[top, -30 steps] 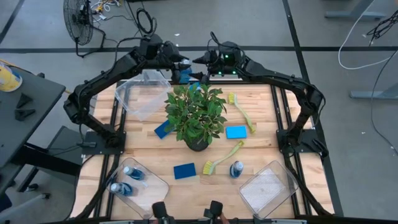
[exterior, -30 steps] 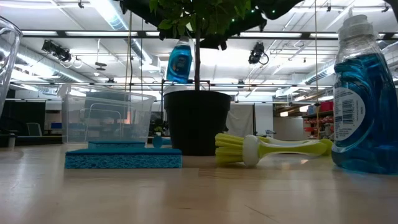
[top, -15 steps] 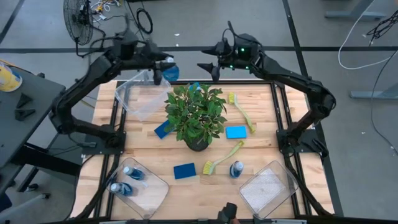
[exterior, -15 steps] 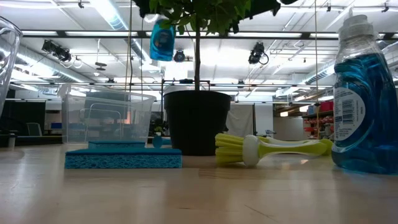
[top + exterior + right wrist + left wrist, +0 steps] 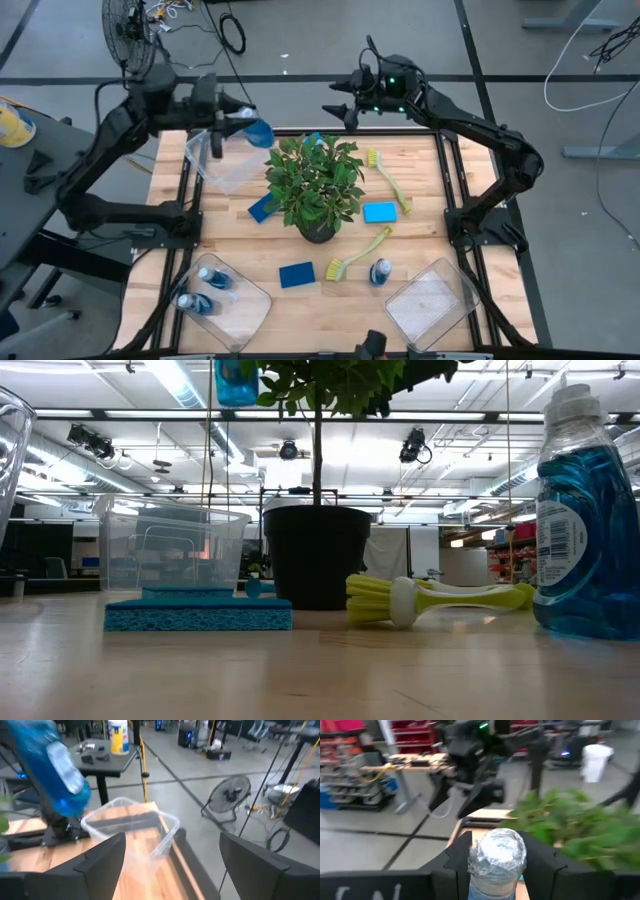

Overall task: Pick & Place Kitchen Sink Supplies
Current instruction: Put the blue liquid soap bottle into the bottom left transparent bin

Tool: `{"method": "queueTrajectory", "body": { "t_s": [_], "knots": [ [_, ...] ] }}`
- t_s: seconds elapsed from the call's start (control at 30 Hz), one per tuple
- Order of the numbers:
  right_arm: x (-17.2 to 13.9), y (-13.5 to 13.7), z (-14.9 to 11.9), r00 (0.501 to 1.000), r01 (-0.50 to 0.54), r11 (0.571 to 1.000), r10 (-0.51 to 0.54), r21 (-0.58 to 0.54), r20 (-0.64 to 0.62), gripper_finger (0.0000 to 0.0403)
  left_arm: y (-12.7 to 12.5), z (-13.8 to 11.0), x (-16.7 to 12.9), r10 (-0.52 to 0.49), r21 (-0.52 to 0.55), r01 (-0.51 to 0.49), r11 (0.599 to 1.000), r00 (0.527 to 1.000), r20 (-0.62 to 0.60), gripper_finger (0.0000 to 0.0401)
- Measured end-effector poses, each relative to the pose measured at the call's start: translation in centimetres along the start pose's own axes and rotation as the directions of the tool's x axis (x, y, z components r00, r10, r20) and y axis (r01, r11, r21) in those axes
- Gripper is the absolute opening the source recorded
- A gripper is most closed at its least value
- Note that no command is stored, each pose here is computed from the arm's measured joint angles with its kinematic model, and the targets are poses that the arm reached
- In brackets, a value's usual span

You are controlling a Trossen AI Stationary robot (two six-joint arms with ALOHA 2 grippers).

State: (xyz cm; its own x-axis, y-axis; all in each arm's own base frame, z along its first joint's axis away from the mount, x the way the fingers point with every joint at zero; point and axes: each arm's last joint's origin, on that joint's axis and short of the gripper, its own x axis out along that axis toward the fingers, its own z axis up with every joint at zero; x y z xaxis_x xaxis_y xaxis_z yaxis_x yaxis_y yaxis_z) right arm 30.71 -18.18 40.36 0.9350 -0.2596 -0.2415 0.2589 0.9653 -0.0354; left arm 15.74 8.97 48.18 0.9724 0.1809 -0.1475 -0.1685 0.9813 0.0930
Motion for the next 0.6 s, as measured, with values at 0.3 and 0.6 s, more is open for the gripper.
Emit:
{"method": "queueTrajectory", "body": {
  "t_s": [0.3,0.6],
  "knots": [
    [0.0,0.3,-0.8,0.995,-0.063,0.997,0.066,0.044,-0.071,0.0322,-2.6,0.6,-0.6,-0.248,-0.034,0.25,0.968,0.967,0.049,0.0139],
    [0.0,0.3,-0.8,0.995,-0.06,0.993,0.067,0.103,-0.073,0.0322,-4.8,-0.4,-1.0,-0.439,-0.124,0.431,0.894,0.897,-0.048,0.0139]
  ]
}}
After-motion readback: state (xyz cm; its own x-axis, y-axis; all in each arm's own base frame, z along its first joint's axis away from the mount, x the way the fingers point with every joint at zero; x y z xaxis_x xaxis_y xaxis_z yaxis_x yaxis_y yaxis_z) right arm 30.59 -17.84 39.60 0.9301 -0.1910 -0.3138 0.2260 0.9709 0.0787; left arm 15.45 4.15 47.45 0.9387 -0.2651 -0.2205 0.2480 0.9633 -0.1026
